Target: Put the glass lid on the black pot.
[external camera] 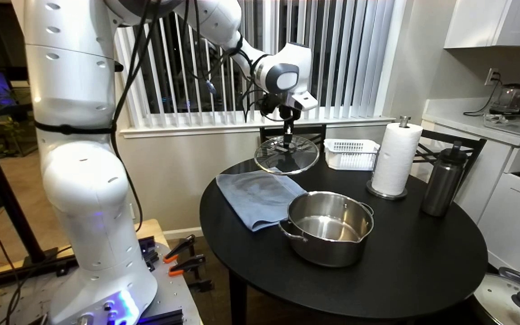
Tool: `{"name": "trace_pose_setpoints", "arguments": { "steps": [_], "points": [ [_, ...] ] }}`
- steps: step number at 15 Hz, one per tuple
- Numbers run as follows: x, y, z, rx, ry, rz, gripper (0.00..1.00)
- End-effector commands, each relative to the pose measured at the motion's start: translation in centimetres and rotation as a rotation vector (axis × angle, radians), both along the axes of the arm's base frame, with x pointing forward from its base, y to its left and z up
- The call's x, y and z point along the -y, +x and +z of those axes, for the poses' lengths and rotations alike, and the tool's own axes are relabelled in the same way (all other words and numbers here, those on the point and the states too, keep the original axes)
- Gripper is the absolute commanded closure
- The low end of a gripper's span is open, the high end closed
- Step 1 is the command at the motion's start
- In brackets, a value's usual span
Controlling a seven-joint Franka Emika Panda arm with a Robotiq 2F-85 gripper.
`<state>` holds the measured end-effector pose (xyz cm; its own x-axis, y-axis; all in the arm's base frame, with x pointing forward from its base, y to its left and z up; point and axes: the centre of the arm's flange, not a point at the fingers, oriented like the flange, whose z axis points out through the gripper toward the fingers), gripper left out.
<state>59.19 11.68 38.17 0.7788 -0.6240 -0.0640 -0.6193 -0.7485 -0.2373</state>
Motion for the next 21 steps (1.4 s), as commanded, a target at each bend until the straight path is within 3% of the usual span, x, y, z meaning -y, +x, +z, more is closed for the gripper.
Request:
{"name": "trace_pose_setpoints", "arguments": {
  "steps": [1,4,9,13,21],
  "points": [
    [5.3,-2.3,2.0,0.017,0.055,-0.177,0.93],
    [9.7,-2.8,1.2,0.003,0.092,-0.315,0.93],
    [16.7,-4.4,-1.4,-0.022,0.074,-0.573,0.93],
    [21.0,-6.4,-2.7,-0.055,0.122,-0.760,0.94],
    [22.8,-8.6,-2.5,-0.124,0.108,-0.938,0.93]
  ]
}}
